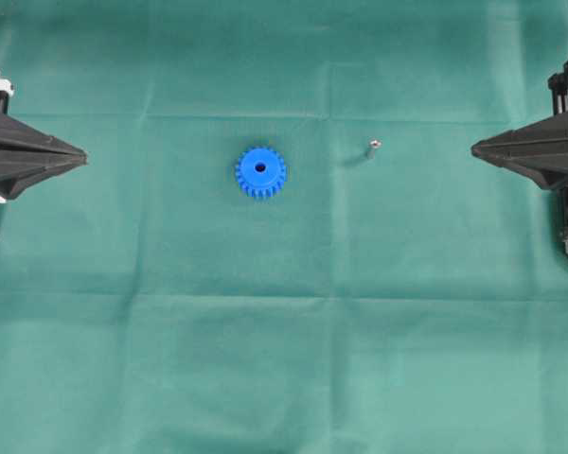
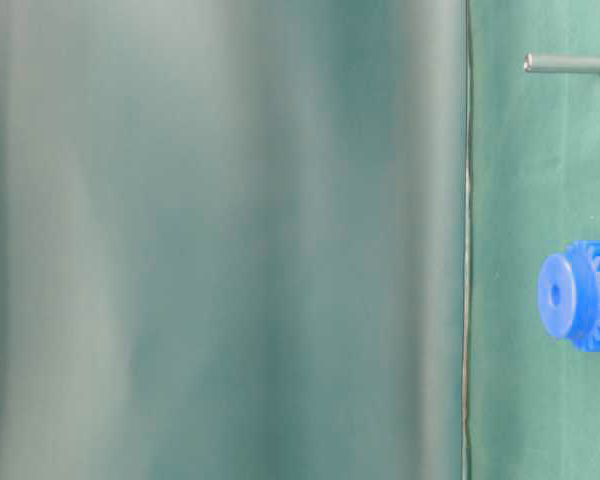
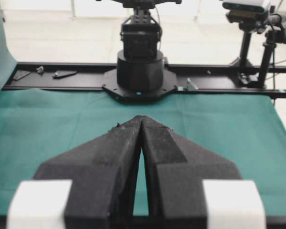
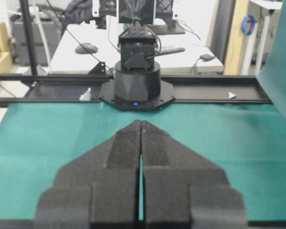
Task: Insert the shaft placed at a random location into the center hole of the small gear at another random location.
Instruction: 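Move the right gripper left toward the small silver shaft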
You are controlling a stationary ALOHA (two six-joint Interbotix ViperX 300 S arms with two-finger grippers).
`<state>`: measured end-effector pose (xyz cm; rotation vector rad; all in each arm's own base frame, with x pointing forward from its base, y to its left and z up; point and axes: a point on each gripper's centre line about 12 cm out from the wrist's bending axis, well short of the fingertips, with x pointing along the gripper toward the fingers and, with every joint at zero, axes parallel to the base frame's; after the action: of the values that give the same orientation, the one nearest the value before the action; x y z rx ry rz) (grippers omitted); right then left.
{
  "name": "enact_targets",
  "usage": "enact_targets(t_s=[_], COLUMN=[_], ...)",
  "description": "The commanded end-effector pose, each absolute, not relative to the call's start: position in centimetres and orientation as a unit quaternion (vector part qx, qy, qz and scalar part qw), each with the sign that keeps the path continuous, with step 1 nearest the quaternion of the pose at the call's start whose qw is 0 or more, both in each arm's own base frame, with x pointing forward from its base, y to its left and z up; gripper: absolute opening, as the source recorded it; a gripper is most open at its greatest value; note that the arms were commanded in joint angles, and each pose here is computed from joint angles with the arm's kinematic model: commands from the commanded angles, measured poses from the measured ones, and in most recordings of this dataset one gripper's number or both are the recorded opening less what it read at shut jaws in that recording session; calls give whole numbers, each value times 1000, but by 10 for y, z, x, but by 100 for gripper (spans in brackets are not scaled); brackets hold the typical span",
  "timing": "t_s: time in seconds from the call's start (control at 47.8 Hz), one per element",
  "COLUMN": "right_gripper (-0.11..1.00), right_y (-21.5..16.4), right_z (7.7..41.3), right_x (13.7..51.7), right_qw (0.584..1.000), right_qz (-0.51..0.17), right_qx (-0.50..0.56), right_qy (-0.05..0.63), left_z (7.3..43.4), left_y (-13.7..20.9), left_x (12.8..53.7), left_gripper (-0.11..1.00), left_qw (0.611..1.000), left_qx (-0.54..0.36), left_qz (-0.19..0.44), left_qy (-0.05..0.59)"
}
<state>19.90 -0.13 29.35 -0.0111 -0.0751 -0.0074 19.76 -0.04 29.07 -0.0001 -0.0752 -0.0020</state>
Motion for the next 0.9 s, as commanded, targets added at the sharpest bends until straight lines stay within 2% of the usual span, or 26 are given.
enact_targets(t_s=[0.0,0.461,0.502,0.628,0.816,0.879], right_gripper=[1,1,4,30,84,91], right_y=[-3,-39,-41,-50,-58,-60], right_z=[296,244,238,218,186,174], right_x=[201,225,228,239,254,259], right_qw=[999,993,992,987,982,981], right_qz=[-7,-85,-88,-102,-108,-110], right_qx=[-3,4,5,9,5,4], right_qy=[-41,80,92,124,155,162], left_z=[301,298,298,298,296,296], left_y=[-1,-1,-1,-1,-1,-1], left_x=[200,200,200,200,200,200], left_gripper=[0,0,0,0,0,0], left_qw=[999,999,999,999,999,999], left_qx=[1,1,1,2,2,3], left_qz=[-3,-3,-3,-3,-3,-3], left_qy=[-46,-38,-38,-37,-32,-31])
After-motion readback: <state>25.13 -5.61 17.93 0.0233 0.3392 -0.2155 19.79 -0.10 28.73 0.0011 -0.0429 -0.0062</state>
